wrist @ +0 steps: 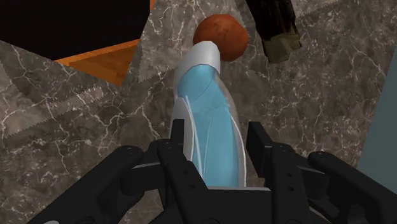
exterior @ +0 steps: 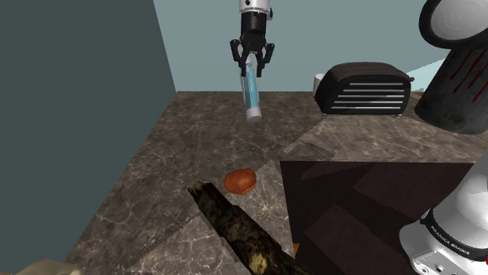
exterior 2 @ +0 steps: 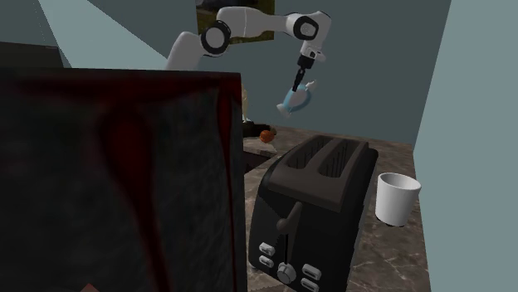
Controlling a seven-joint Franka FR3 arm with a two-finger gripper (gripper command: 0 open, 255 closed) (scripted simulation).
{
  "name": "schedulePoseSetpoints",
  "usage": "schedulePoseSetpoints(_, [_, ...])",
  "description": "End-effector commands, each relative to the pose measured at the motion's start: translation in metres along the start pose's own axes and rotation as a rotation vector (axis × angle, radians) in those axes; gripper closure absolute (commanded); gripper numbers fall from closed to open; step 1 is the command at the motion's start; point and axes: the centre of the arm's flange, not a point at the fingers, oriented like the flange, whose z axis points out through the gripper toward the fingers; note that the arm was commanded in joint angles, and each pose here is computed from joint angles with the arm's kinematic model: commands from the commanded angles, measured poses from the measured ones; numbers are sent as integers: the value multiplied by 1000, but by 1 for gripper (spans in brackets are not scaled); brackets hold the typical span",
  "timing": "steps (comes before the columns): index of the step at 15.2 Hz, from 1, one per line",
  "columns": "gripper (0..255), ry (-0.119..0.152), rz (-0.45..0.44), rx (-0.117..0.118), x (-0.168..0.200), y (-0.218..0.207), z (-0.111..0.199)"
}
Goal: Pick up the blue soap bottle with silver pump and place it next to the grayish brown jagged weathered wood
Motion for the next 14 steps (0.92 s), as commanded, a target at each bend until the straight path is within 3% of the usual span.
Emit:
schedulePoseSetpoints(1, [255, 0, 1, 1, 1, -25, 4])
schedulePoseSetpoints(4, [255, 0, 1, 1, 3, -65, 11])
schedulePoseSetpoints(14, [255, 0, 1, 1, 21, -56, 59])
